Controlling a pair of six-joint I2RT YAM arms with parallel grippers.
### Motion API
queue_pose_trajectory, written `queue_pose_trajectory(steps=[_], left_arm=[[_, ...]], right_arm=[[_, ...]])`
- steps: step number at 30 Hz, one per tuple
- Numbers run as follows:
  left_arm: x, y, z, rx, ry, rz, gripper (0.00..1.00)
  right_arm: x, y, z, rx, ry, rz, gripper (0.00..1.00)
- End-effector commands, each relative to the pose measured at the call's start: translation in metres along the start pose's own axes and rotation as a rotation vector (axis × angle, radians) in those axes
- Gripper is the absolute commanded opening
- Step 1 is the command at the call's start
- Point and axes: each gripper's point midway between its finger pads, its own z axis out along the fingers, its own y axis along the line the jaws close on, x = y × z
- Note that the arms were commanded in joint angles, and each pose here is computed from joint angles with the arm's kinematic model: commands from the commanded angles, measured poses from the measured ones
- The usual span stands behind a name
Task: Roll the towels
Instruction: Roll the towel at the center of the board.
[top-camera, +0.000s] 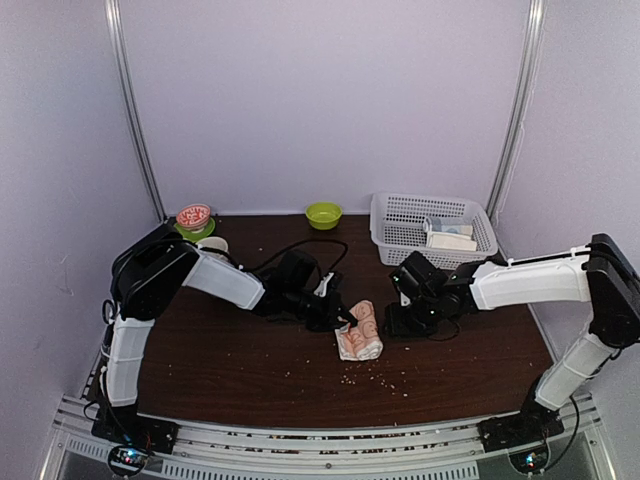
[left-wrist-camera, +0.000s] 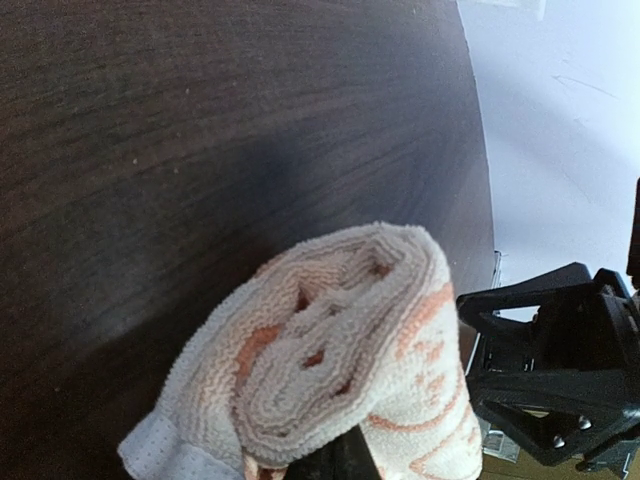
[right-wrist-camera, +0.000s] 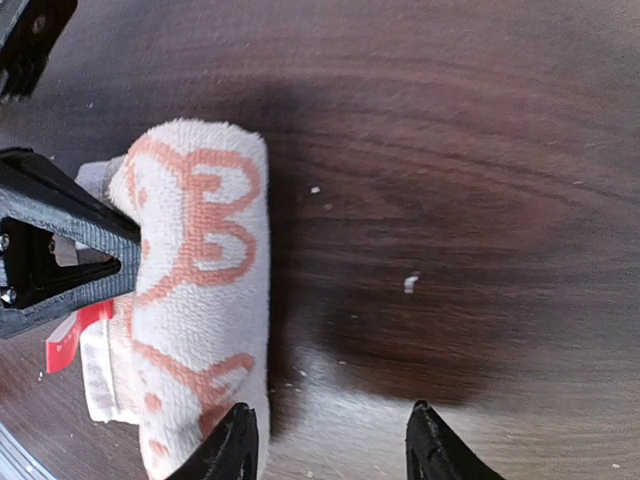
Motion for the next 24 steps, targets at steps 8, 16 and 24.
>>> queue_pose_trajectory(steps=[8, 16, 24], left_arm=[[0.005, 0.013, -0.007, -0.082, 0.017, -0.001, 0.01], [0.007, -0.003, -0.025, -0.093, 0.023, 0.042, 0.19], [0.007, -0.014, -0.042, -0.115, 0.015, 0.069, 0.19]], right_arm=[[-0.011, 0.032, 0.011, -0.096, 0.003, 0.01, 0.52], [-0.011, 0.032, 0.014, -0.089, 0.005, 0.005, 0.52], [-0.012, 0.033, 0.015, -0.078, 0.008, -0.007, 0.52]])
